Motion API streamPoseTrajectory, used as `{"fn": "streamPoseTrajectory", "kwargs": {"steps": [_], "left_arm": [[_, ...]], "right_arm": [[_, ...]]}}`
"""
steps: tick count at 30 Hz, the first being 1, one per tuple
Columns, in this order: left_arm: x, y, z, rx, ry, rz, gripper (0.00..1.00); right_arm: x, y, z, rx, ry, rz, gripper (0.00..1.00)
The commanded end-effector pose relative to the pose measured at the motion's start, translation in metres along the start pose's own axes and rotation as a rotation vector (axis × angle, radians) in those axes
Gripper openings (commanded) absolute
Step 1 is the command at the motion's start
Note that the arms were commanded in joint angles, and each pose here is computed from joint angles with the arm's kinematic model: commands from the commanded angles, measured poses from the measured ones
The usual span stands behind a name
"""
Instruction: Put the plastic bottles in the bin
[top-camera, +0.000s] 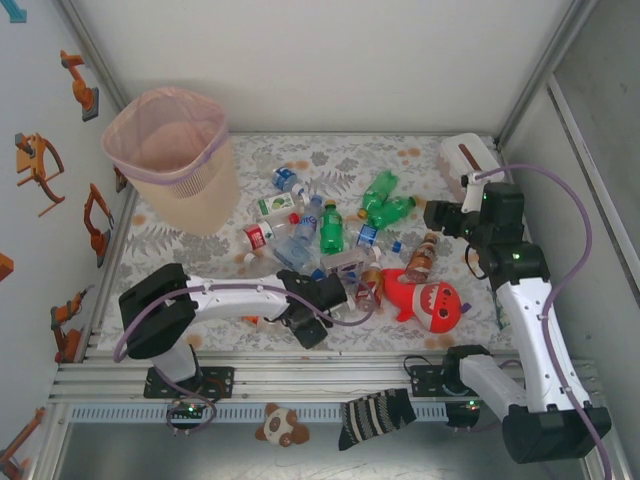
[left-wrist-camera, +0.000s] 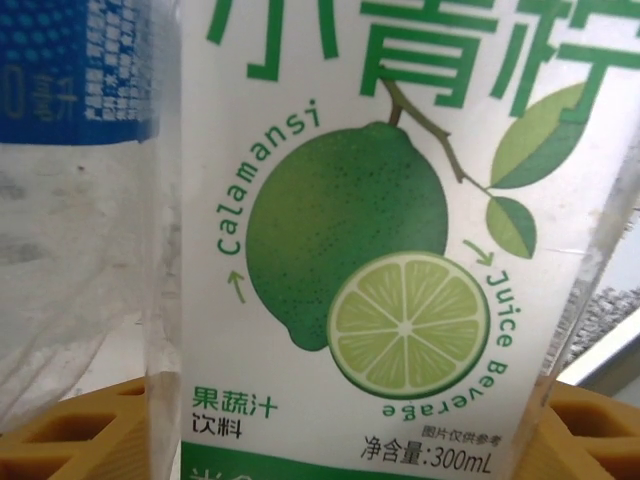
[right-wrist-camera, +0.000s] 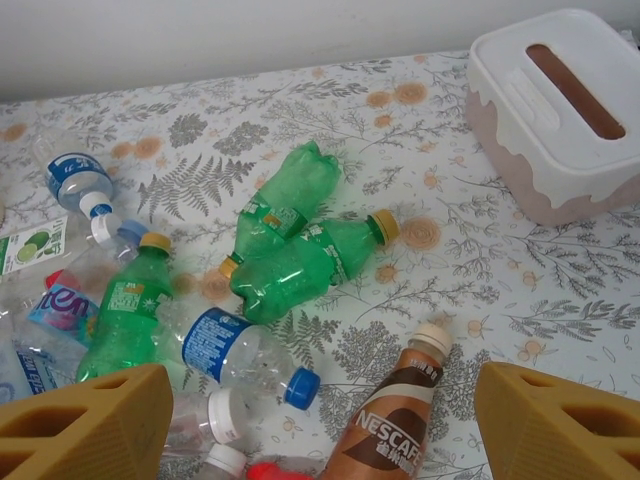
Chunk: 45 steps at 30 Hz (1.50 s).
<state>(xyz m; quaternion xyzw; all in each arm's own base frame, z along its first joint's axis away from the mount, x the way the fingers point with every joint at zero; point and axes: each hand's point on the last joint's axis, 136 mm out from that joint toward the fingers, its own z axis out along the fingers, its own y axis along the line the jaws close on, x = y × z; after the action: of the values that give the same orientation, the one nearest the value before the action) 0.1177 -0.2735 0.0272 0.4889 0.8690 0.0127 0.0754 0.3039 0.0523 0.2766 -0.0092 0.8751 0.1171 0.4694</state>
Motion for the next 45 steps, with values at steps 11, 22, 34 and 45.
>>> {"fn": "streamPoseTrajectory", "kwargs": {"steps": [11,22,34,45], "left_arm": [[-0.016,-0.017,-0.048,0.168,-0.128,0.102,0.66],[-0.040,0.011,-0.127,0.194,-0.361,0.054,0.64],[-0.056,0.099,-0.216,0.086,-0.575,-0.150,0.61],[-0.056,0.213,-0.276,-0.108,-0.663,-0.355,0.60]], "right_arm": [[-0.024,0.001,-0.013,0.027,-0.060,-0.018,0.78],[-0.038,0.004,-0.021,0.020,-0.095,-0.020,0.78],[-0.042,0.005,-0.024,0.019,-0.108,-0.025,0.78],[-0.044,0.006,-0.024,0.017,-0.113,-0.026,0.78]]}}
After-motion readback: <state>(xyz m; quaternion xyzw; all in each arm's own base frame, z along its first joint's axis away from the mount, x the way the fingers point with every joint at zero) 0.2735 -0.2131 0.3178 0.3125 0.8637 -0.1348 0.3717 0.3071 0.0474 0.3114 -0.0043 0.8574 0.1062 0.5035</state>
